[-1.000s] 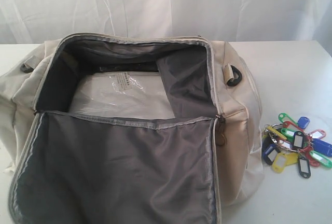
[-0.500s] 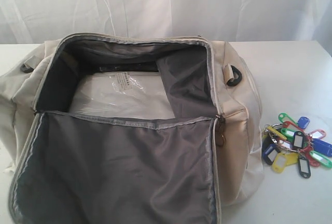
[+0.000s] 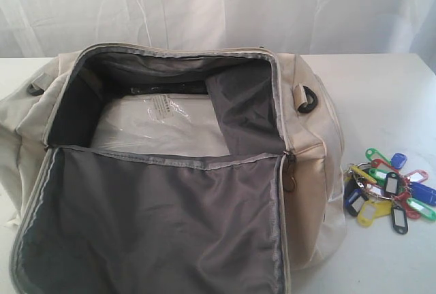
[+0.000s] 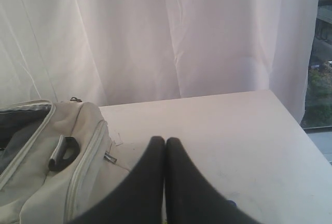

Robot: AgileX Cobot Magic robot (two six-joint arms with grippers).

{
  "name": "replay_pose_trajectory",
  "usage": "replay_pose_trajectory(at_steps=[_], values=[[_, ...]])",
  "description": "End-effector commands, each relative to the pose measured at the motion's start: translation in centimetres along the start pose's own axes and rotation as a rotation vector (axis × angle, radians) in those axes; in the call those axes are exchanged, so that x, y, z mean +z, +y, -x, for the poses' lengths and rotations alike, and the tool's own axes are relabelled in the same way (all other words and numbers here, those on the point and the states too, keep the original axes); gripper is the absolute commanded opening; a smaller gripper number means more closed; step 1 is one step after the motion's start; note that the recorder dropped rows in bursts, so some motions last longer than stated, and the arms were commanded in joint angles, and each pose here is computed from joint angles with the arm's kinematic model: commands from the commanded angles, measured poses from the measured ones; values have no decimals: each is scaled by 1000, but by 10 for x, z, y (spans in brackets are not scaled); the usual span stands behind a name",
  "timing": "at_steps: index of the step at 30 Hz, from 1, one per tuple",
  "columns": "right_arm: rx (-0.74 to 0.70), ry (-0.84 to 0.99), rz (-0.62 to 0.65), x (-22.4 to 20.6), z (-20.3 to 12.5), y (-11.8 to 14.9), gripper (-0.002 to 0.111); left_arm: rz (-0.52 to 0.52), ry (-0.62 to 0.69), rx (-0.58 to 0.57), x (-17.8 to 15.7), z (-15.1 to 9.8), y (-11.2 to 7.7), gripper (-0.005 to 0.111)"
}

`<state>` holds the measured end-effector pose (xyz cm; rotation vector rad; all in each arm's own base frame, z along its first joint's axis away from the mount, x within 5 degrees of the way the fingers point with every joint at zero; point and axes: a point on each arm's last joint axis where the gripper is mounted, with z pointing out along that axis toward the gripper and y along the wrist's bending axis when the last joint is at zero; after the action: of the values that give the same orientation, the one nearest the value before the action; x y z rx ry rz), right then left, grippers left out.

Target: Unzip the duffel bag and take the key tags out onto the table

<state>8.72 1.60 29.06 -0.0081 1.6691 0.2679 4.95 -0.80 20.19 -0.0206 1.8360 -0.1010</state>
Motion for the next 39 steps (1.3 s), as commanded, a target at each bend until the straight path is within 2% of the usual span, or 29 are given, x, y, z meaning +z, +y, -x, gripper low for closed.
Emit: replay_pose_trajectory(at_steps=[1,5,16,23,27,39], values=[[-10,-9,3,-1,0,0,0,-14,56,19,5,-15,0,0],[-10,-9,3,-1,0,0,0,2,79,15,11,-32,3,0],[-10,-9,3,-1,0,0,0,66,88,56,11,-33,9,0],[-10,-9,3,-1,0,0,0,67,88,60,11,-33,9,0],[-10,-9,3,-1,0,0,0,84,90,102,11,-33,11,0],[-10,-9,3,-1,0,0,0,83,94,101,11,-33,11,0]])
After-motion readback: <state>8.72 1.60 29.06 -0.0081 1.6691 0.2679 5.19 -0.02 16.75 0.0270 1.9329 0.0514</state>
